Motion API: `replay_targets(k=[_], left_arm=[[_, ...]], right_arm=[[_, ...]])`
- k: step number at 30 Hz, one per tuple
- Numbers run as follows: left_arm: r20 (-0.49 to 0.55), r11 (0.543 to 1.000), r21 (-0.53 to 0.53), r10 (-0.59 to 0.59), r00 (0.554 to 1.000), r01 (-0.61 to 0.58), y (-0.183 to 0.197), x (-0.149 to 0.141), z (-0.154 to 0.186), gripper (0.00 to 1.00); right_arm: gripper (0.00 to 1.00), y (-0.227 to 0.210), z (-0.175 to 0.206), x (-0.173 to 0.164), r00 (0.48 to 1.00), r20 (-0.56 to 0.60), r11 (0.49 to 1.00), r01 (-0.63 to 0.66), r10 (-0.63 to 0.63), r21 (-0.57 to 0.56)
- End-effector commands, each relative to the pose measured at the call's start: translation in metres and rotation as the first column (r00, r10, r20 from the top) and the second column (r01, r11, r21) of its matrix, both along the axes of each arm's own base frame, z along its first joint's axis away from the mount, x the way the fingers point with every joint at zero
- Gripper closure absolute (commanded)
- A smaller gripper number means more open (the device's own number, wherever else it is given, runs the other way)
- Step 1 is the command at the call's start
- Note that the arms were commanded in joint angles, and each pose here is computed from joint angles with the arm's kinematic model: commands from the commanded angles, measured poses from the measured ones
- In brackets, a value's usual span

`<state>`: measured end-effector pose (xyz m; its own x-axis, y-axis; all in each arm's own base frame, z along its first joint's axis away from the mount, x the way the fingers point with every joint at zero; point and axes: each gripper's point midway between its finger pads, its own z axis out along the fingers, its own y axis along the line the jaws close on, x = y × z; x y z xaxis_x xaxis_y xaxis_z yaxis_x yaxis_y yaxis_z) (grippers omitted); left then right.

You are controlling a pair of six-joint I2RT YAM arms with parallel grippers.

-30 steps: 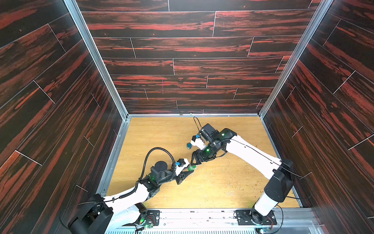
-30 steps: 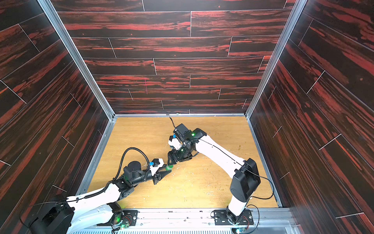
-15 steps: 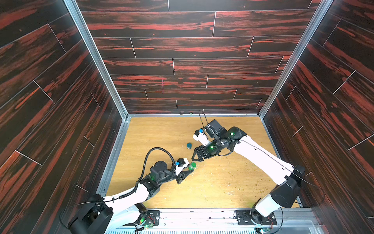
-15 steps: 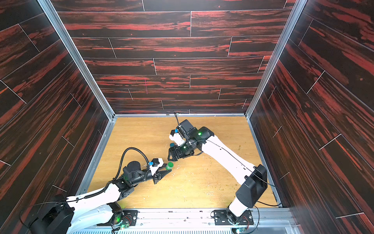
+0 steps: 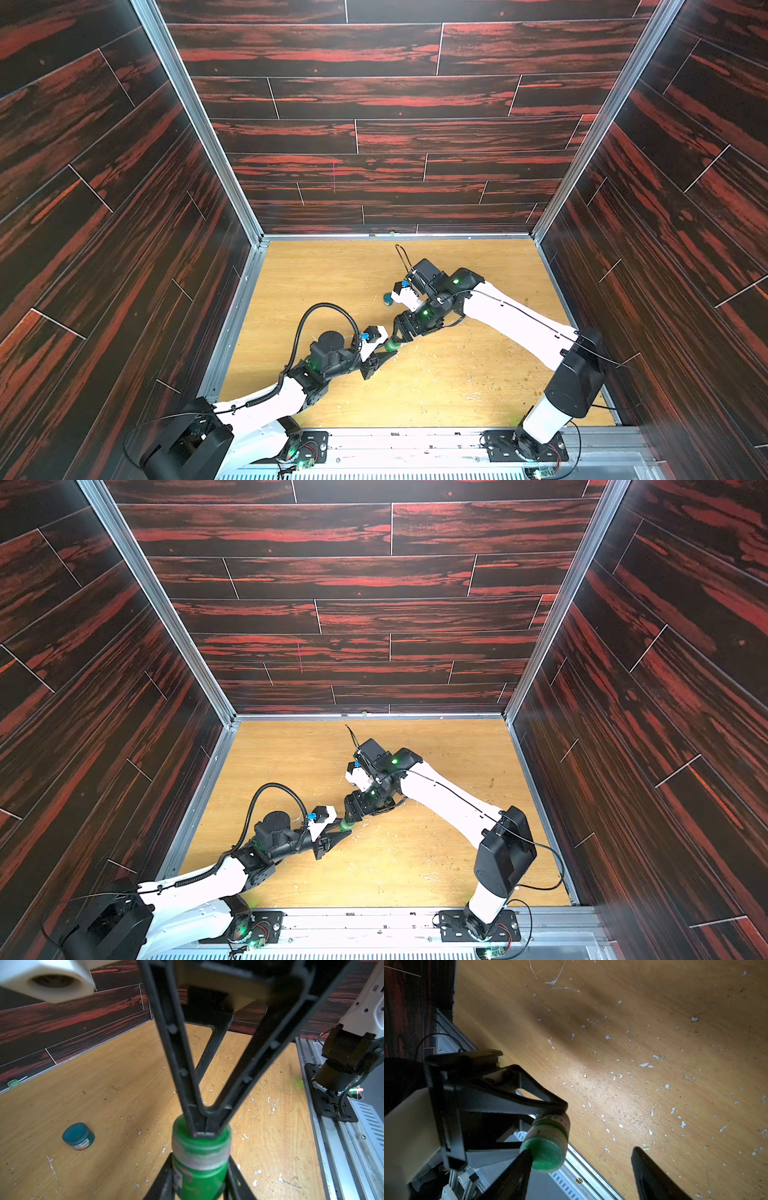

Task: Close the paint jar lid
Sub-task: Close the lid on the paint jar.

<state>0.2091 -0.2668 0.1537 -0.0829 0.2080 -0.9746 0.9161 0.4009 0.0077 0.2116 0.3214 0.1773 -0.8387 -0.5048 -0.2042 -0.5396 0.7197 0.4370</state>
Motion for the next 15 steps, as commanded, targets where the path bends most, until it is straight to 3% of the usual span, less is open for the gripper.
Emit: replay_targets(k=[1,10,15], left_arm=[[0.093,0.997,-0.081,-0.006,0.996,0.013,-0.005,0.002,0.032,0.74],[0.075,0.990,-0.141,0.000,0.997,0.011,-0.007,0.003,0.036,0.74],[0.060,0.983,-0.180,-0.016,0.998,0.027,-0.011,0.004,0.041,0.74]], right_arm=[[0.22,0.000,-0.007,-0.003,1.000,-0.010,1.000,-0.004,0.004,-0.026],[0.22,0.000,0.063,0.004,0.992,0.127,0.989,-0.041,0.023,0.144],[0.22,-0.003,0.092,0.000,0.961,0.260,0.967,-0.153,0.098,0.201]])
